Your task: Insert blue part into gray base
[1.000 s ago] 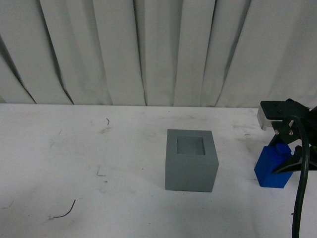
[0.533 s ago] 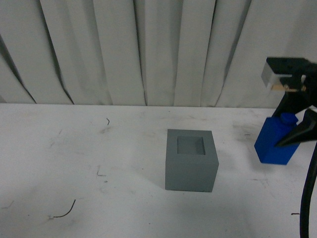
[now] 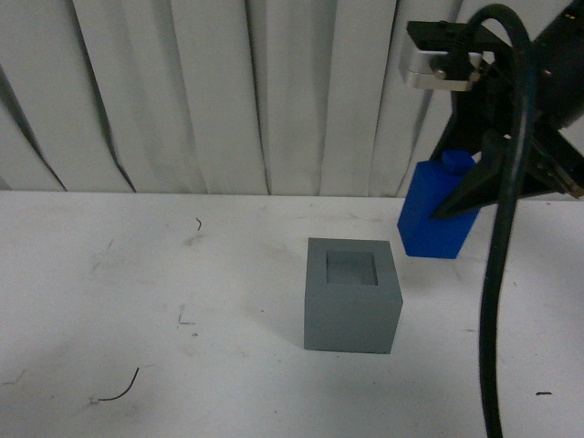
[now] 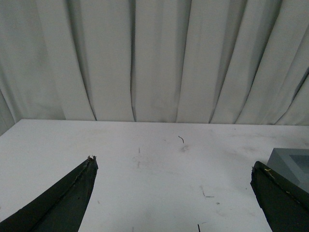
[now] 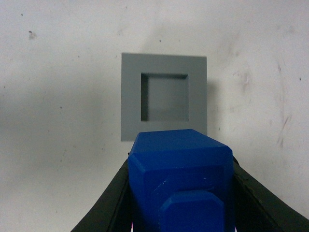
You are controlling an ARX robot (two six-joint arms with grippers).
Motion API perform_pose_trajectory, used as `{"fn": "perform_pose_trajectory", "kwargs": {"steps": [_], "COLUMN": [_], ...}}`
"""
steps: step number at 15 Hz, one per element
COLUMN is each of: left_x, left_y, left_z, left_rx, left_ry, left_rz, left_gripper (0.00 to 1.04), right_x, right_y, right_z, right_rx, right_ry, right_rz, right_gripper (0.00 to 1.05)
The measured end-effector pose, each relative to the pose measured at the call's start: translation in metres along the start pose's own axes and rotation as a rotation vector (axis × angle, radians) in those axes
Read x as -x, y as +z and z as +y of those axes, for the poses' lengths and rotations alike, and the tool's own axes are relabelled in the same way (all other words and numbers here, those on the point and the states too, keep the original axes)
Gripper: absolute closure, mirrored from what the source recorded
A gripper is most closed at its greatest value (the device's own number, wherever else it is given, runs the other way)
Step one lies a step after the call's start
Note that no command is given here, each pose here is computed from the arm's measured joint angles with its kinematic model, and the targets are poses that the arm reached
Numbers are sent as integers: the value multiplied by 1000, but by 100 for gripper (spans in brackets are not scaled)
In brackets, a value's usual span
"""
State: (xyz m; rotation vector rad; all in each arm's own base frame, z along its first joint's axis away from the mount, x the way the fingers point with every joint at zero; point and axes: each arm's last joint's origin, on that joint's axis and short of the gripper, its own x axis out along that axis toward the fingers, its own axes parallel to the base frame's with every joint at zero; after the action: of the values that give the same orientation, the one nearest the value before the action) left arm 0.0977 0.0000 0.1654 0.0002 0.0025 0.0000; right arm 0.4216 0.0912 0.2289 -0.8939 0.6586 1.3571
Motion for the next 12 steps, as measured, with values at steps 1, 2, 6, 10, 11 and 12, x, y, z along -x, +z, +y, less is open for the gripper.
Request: {"fn": "perform_pose_trajectory", "kwargs": {"steps": [1,2,6,10,11,12], "left_x": [0,0,0,0,0,0], "left_y": [0,0,0,0,0,0], "left_z": [0,0,0,0,0,0], "left_rx": [0,0,0,0,0,0], "left_ry": [0,0,0,0,0,0], "left_rz": [0,0,0,0,0,0], "left_gripper": [7,7,7,7,7,7], "right_x": [-8,-18,-44,-65,-66,-69], "right_y": [9,15,34,39,39,39], "right_z": [-2,-4,-7,-7,-7,-8], "right_rx": [4,2,3,-32,-39,-39], "right_ry": [17,38,76,81,81,85], "right_rz": [-3,-5,8,41,40,42], "right_gripper": [58,58,58,58,58,58]}}
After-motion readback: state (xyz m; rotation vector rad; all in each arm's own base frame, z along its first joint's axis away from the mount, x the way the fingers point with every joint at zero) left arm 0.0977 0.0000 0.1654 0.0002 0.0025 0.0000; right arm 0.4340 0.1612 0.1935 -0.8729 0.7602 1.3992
